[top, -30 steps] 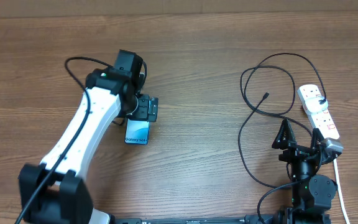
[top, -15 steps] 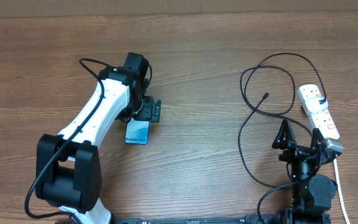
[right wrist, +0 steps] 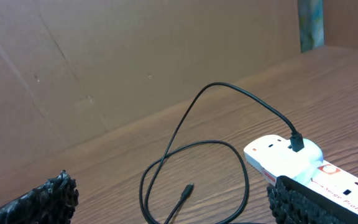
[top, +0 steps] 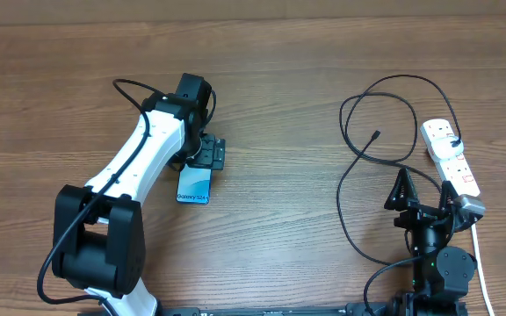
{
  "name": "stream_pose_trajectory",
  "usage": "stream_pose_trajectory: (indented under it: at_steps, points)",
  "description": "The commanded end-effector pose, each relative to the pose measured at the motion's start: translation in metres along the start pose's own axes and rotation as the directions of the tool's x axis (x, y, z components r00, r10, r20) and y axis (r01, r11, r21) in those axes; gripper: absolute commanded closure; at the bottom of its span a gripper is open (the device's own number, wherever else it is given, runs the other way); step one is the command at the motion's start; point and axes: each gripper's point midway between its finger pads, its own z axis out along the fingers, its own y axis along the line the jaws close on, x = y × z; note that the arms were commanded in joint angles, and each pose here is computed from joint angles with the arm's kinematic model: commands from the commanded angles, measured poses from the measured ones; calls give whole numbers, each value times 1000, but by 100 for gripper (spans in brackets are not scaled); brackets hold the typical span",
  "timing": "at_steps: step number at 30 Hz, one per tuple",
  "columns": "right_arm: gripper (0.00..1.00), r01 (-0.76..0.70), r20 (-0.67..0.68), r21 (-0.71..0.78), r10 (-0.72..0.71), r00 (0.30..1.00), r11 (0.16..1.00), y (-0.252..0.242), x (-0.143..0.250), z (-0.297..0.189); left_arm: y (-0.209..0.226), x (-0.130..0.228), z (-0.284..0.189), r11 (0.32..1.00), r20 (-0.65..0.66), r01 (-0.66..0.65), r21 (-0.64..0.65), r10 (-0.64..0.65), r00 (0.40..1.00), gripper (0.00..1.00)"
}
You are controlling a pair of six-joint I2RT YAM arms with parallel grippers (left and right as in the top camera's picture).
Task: Plug charger to phone and switch on socket
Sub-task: 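Move the left gripper over the phone and lower onto it, then close the left gripper on the phone's short edge and lift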
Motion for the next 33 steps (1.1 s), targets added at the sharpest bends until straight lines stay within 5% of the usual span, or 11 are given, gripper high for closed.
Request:
stream_pose_trajectory:
  at_steps: [1, 24, 33]
  points:
    - [0, 8, -4, -7, -8, 1000, 1000, 1, 3, 1, 7, -5, 11, 999, -12, 14, -50, -15, 1000, 1]
    - [0, 8, -4, -7, -8, 1000, 1000, 1, 3, 1, 11, 26, 92, 1000, -264, 4, -22, -9, 964, 0]
    - [0, 8, -4, -7, -8, 1000, 1000, 1, 3, 1, 15, 31, 92, 1000, -293, 17, -16, -21, 956, 26]
